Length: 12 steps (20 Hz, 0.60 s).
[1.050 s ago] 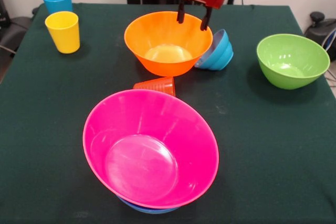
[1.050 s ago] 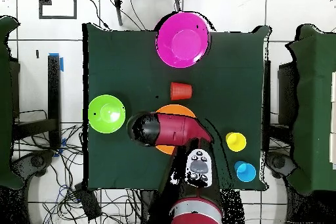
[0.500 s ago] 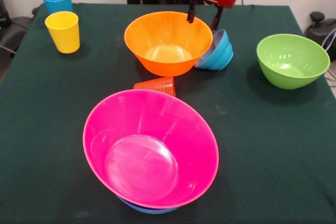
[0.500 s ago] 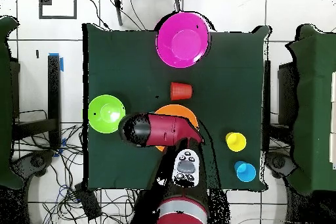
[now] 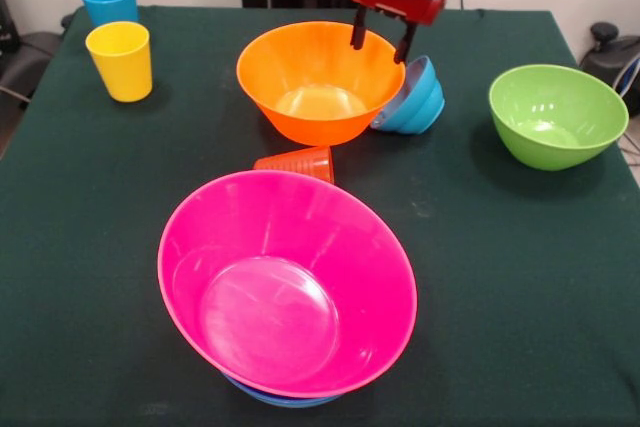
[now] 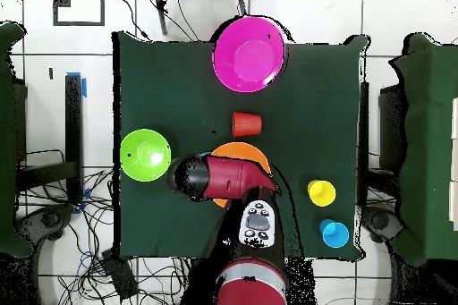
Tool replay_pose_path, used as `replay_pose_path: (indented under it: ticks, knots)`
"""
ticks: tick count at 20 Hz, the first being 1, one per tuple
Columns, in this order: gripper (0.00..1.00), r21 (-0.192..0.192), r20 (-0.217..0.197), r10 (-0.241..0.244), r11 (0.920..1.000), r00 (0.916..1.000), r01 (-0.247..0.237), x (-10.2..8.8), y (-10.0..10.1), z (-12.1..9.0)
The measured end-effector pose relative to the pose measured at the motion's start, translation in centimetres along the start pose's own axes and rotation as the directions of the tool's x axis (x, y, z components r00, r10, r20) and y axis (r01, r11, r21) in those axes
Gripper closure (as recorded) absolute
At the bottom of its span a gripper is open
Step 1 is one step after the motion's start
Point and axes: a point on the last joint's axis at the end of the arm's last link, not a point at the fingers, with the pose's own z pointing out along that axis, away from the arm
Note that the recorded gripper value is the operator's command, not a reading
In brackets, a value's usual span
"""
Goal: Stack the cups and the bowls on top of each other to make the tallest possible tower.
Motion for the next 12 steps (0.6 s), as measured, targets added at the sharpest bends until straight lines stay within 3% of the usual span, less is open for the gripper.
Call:
replay_pose_path:
  ticks: [12]
  knots:
    - [0.00, 0.003, -0.010, 0.032, 0.9995, 0.9994, -0.032, -0.4, -1.8, 2.3]
